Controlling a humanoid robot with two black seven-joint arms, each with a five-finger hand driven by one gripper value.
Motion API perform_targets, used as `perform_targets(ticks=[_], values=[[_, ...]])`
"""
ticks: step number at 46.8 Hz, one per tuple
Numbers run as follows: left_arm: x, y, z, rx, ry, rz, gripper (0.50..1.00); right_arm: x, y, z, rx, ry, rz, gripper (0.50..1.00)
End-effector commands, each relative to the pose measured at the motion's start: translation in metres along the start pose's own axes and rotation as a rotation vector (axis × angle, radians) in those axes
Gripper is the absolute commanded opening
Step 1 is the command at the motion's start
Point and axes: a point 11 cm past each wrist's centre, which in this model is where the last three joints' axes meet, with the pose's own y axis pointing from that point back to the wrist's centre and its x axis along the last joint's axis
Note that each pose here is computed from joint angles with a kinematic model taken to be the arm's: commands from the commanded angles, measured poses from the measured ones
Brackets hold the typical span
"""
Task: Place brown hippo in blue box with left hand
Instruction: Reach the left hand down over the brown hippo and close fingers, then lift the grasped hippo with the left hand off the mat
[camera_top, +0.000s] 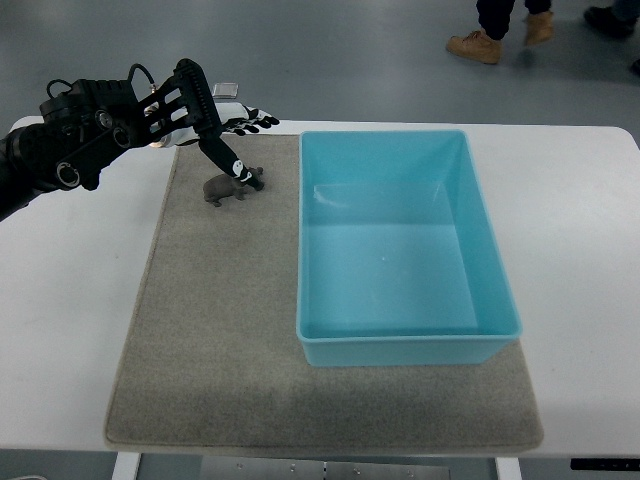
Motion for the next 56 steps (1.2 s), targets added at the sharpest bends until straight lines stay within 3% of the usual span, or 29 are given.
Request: perform_targets(ticks=[1, 16, 31, 38, 46, 50, 56], values=[[-0.005, -0.002, 0.001, 0.01, -0.055, -0.018, 0.999, 0.0, 0.0, 0.0, 0.0, 0.0, 0.0, 0.936], [-0.013, -0.004, -0.007, 0.067, -0.283, -0.044, 0.999, 0.0, 0.0, 0.0, 0.0, 0.0, -0.001, 0.936], [-0.015, -0.005, -0.012, 0.083, -0.336, -0.031, 0.979, 0.0, 0.0, 0.0, 0.0, 0.0, -0.001, 0.936], [-0.017, -0.004, -0.015, 0.091, -0.354, -0.03, 0.877, 0.0, 0.0, 0.0, 0.0, 0.0, -0.001, 0.936], [-0.015, -0.004, -0.014, 0.089, -0.359, -0.019, 0.814, 0.0, 0.0, 0.0, 0.0, 0.0, 0.0, 0.936], [-0.014, -0.005, -0.012, 0.086, -0.361, -0.016, 0.746, 0.0, 0.0, 0.0, 0.0, 0.0, -0.001, 0.936], [-0.007, -0.004, -0.01, 0.081, -0.374, 0.02, 0.711, 0.0, 0.0, 0.0, 0.0, 0.0, 0.0, 0.936]])
